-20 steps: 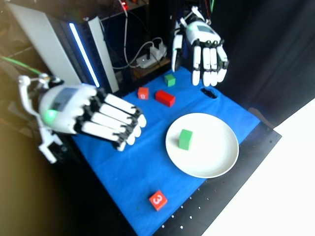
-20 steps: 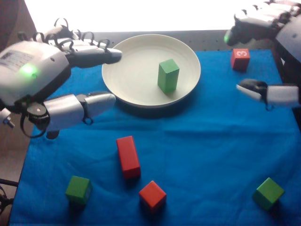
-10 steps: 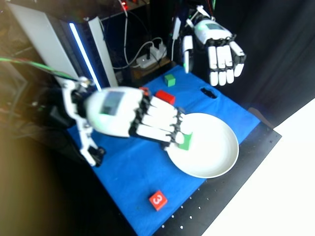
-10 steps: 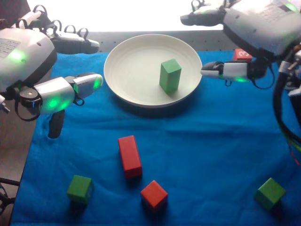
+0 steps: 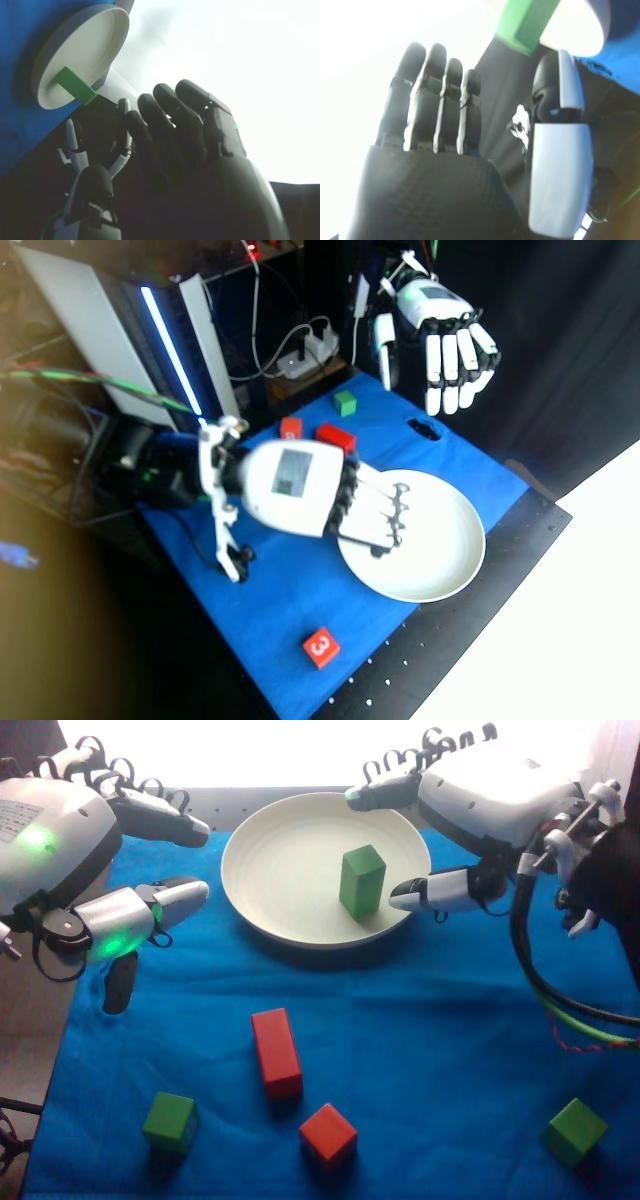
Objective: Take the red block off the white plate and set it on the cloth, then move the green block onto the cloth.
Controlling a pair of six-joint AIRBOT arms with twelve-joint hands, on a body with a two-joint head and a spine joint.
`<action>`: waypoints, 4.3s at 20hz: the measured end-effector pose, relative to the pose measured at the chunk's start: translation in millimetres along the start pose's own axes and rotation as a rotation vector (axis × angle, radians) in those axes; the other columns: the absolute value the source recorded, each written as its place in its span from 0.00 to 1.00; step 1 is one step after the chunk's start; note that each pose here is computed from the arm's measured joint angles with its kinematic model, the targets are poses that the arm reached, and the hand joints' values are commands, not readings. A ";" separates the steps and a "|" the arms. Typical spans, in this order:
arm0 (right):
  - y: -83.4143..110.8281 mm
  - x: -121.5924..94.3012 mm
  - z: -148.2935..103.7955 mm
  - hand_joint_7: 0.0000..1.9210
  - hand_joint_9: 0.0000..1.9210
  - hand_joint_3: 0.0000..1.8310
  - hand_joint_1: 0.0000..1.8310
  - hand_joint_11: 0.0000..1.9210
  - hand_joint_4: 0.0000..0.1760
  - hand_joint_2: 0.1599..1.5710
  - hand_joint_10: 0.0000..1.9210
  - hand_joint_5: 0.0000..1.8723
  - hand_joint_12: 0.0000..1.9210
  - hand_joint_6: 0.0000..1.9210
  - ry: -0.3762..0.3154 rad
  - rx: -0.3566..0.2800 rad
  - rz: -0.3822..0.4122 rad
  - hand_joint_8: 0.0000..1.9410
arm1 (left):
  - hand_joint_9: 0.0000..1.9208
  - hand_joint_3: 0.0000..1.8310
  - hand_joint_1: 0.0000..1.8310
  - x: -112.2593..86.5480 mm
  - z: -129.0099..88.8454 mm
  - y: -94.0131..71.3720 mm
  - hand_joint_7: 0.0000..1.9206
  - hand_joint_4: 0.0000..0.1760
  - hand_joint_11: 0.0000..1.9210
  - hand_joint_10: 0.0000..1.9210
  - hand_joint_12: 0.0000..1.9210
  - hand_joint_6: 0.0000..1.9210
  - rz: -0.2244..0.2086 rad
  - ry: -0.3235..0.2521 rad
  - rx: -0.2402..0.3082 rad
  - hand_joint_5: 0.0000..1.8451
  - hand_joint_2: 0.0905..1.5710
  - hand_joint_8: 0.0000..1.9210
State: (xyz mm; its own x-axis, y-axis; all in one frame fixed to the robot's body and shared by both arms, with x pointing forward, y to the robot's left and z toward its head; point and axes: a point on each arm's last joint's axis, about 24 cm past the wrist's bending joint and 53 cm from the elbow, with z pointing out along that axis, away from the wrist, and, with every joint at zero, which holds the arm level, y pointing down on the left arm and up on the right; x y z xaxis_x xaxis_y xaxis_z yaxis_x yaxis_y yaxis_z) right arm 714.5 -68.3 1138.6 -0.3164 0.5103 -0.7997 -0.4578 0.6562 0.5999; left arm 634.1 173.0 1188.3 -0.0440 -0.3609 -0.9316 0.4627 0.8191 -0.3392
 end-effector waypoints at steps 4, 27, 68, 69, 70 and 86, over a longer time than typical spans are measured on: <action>-2.5 11.7 11.6 0.29 0.21 0.00 0.61 0.07 0.00 0.53 0.29 0.33 0.80 0.00 0.027 0.014 0.008 0.00 | 0.24 0.00 0.23 -1.6 -0.2 -2.9 0.41 0.00 0.02 0.32 0.75 0.01 -0.001 -0.008 0.007 0.46 0.79 0.02; -13.7 55.6 33.0 0.46 0.38 0.00 0.74 0.24 0.00 0.72 0.74 0.45 0.73 0.65 0.132 0.062 0.018 0.54 | 0.21 0.00 0.27 -10.2 -1.5 -6.8 0.43 0.00 0.06 0.50 0.80 0.01 -0.010 -0.046 0.014 0.50 0.80 0.08; 40.0 -6.9 -125.0 0.52 0.51 0.00 0.76 0.46 0.00 0.66 0.61 0.53 0.80 0.49 -0.013 -0.116 0.048 0.47 | 0.32 0.00 0.31 -14.0 -21.4 0.9 0.39 0.01 0.11 0.21 0.75 0.01 -0.009 -0.049 -0.025 0.42 0.78 0.01; 38.3 -3.3 -127.4 0.51 0.53 0.00 0.76 0.49 0.00 0.66 0.61 0.52 0.79 0.51 -0.003 -0.111 0.059 0.48 | 0.29 0.00 0.32 -14.2 -21.4 0.7 0.39 0.03 0.09 0.26 0.75 0.01 -0.009 -0.050 -0.024 0.42 0.78 0.01; 36.1 1.4 -129.8 0.49 0.51 0.00 0.76 0.49 0.00 0.67 0.65 0.49 0.81 0.52 0.010 -0.104 0.070 0.52 | 0.27 0.00 0.32 -14.0 -21.4 0.8 0.39 0.08 0.08 0.30 0.75 0.01 -0.009 -0.049 -0.025 0.42 0.78 0.01; 33.6 13.6 -132.7 0.03 0.00 0.00 0.45 0.00 0.00 0.49 0.17 0.02 0.81 0.10 0.036 -0.095 0.120 0.02 | 0.19 0.00 0.41 -14.4 -21.4 0.1 0.36 1.00 0.00 0.37 0.78 0.84 -0.007 -0.051 -0.021 0.29 0.85 0.02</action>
State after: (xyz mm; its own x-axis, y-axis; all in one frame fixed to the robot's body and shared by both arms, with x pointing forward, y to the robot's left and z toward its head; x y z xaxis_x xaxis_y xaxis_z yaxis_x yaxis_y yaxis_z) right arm 584.6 -113.0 1144.5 -0.4022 0.5604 -0.7240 -0.4909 0.5355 0.6872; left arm 615.8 187.8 1198.8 -0.0021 -0.3885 -0.9214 0.4436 0.8254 -0.3491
